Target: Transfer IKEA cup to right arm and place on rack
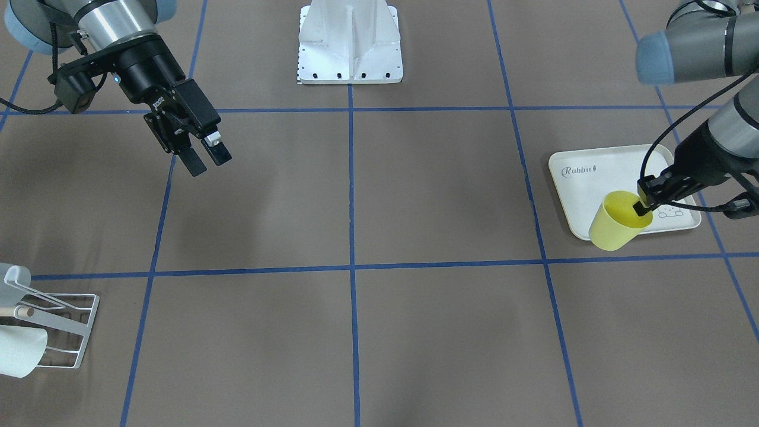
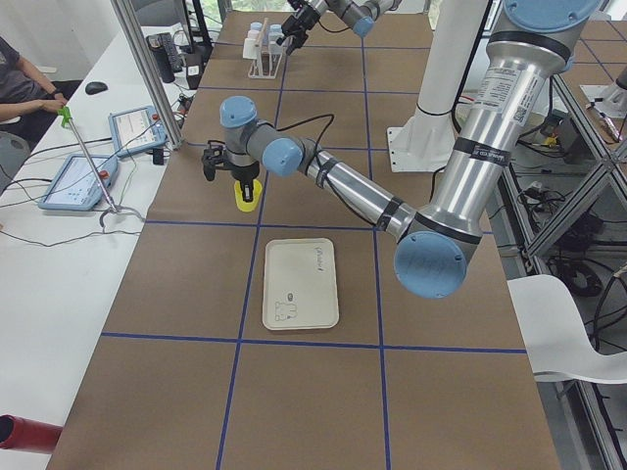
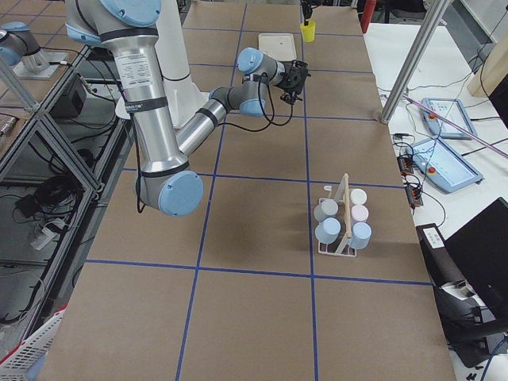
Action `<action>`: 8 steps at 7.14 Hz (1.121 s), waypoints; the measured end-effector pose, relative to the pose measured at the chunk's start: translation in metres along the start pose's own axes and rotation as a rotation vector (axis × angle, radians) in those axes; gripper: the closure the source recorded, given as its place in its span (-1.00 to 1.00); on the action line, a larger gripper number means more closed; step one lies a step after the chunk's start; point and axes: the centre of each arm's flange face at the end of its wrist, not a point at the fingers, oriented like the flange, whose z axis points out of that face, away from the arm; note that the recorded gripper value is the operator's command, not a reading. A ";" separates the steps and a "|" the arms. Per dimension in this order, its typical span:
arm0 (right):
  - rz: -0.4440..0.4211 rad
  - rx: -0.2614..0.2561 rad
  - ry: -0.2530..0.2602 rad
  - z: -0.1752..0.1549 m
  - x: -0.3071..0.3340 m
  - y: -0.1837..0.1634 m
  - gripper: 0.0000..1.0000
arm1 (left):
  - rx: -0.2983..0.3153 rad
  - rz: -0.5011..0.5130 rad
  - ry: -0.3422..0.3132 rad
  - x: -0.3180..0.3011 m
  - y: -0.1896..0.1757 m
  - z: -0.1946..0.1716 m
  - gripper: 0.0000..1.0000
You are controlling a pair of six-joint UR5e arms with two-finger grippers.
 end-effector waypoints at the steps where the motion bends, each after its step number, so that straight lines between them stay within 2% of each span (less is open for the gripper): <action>1: 0.029 -0.012 -0.024 0.002 0.002 0.002 -0.99 | 0.024 -0.064 0.077 0.025 0.009 0.002 1.00; 3: 0.086 -0.053 -0.060 0.015 0.002 0.021 -0.99 | 0.058 -0.171 0.238 0.055 0.026 0.015 1.00; 5: 0.179 -0.094 -0.103 0.034 -0.024 0.053 -0.99 | 0.123 -0.268 0.375 0.082 0.050 0.040 1.00; 7: 0.266 -0.112 -0.174 0.037 -0.048 0.090 -0.99 | 0.129 -0.397 0.608 0.094 0.071 0.060 1.00; 8: 0.305 -0.117 -0.216 0.035 -0.055 0.103 -0.99 | 0.101 -0.461 0.732 0.091 0.077 0.067 1.00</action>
